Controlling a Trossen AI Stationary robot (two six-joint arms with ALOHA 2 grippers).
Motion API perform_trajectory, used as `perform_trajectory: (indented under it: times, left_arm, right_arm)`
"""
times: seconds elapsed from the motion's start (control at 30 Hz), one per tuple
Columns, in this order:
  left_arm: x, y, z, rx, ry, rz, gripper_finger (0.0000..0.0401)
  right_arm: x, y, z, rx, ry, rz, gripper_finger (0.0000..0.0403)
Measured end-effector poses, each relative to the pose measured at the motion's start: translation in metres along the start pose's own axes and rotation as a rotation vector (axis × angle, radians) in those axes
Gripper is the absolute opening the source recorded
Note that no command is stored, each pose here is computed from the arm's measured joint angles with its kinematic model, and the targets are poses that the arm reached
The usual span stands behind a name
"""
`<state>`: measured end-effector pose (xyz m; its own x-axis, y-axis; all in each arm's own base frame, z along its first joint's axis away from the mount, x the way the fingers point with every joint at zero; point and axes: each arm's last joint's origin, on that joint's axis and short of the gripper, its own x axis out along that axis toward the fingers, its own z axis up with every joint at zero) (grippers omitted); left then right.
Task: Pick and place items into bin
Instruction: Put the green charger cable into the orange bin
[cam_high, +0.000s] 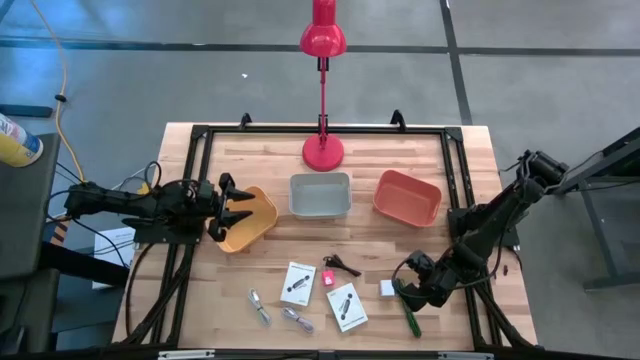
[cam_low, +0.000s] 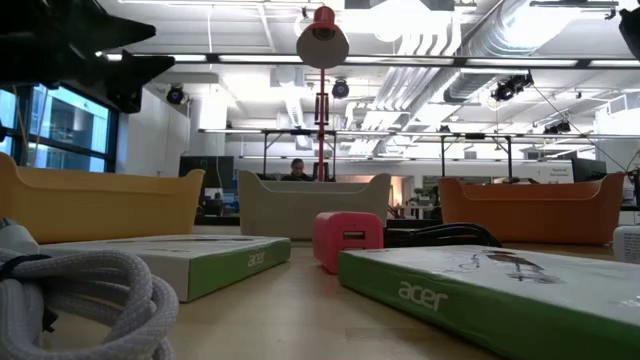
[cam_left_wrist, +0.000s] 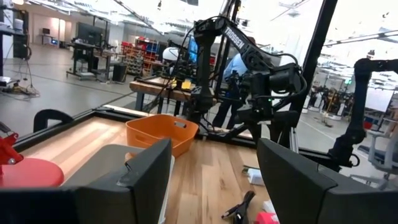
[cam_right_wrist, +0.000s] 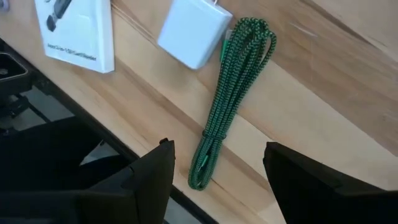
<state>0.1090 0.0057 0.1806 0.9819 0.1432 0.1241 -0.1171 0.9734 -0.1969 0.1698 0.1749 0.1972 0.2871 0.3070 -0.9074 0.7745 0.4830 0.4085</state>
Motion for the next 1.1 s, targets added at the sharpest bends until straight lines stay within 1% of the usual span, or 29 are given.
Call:
perform_trajectory:
  times: [0.13, 0.33, 0.6, 0.73, 0.9, 0.97, 1.1]
  left_arm:
    - [0.000, 0.000, -0.002, -0.001, 0.016, 0.003, 0.0227]
    - [0.000, 0.000, -0.002, -0.004, 0.016, 0.003, 0.0227]
    - [0.000, 0.001, -0.001, -0.020, 0.013, 0.017, 0.0227]
    - [0.000, 0.001, -0.001, -0.028, 0.009, 0.036, 0.0227]
    - [0.000, 0.001, -0.002, -0.029, 0.016, 0.038, 0.0228]
    - [0.000, 0.001, -0.002, -0.029, 0.016, 0.038, 0.0227]
    - [0.000, 0.002, -0.003, -0.028, 0.026, 0.041, 0.0227]
  right_arm:
    - [0.015, 0.001, 0.000, -0.021, -0.010, -0.041, 0.0236]
    - [0.045, 0.005, -0.003, -0.050, 0.002, -0.070, 0.0236]
    - [0.070, 0.005, -0.006, -0.022, 0.026, -0.102, 0.0236]
    - [0.076, 0.006, -0.006, -0.007, 0.044, -0.108, 0.0236]
    - [0.076, 0.004, -0.004, 0.009, 0.041, -0.136, 0.0235]
    - [0.076, 0.002, -0.003, 0.020, 0.045, -0.154, 0.0227]
    - [0.075, -0.002, -0.001, 0.048, 0.065, -0.207, 0.0197]
